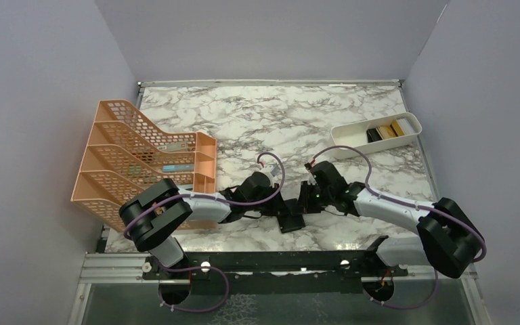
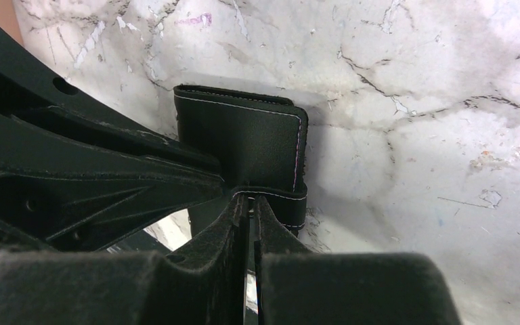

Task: Put the credit cards into the card holder
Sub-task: Close the card holder at the center of the board.

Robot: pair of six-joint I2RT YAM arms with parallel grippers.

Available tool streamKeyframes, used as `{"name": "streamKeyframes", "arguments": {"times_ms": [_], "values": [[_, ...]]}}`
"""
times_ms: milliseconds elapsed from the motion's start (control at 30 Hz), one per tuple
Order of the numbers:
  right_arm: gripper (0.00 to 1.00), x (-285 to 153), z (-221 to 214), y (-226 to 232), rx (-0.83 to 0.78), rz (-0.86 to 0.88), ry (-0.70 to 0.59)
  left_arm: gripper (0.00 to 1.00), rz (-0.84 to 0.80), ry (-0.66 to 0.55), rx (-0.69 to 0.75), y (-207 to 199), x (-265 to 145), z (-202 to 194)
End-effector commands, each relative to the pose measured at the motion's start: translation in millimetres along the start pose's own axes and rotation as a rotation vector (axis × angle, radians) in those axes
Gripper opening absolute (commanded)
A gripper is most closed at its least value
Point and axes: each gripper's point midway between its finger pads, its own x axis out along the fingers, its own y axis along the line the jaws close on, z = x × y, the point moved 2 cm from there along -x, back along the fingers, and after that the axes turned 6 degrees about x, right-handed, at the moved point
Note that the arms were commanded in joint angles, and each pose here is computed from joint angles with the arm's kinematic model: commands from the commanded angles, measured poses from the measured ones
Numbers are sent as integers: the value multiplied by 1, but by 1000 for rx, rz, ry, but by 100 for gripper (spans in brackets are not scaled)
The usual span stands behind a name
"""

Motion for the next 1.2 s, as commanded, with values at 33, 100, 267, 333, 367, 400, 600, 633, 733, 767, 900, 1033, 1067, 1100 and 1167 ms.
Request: {"name": "streamKeyframes", "arguments": {"times_ms": [33,100,267,333,367,400,600,633,733,767,900,1033,1067,1100,1167], "values": [[11,9,-16,-22,-22,-145,48,15,82,89,-10,22,6,-27],[11,11,-19,-25,-32,-182,54,15,81,87,-14,21,6,-26],[10,17,-29,-41,-34,-292,92,14,77,59,-35,15,-1,-17],[10,17,-32,-50,-37,-348,102,14,98,40,-44,15,-7,-12],[10,17,-34,-54,-44,-380,107,14,109,31,-52,16,-10,-9],[10,17,-35,-57,-49,-408,107,14,115,16,-58,16,-14,-5],[9,18,-35,-56,-58,-426,99,15,132,-80,-53,12,-38,15],[10,18,-31,-53,-60,-421,86,16,135,-94,-45,11,-42,18],[13,10,-14,-36,-68,-395,28,21,142,-144,-27,7,-57,29],[15,5,-7,-29,-73,-380,2,23,139,-163,-18,4,-61,33],[24,-22,24,8,-97,-271,-129,32,144,-218,30,-7,-84,51],[36,-59,50,41,-127,-170,-260,47,170,-280,103,-22,-114,75],[39,-70,55,49,-135,-137,-294,50,180,-295,120,-26,-124,81],[43,-80,59,55,-137,-113,-331,56,191,-314,134,-30,-134,87],[69,-102,67,65,-141,-62,-406,96,195,-355,160,-39,-155,100]]}}
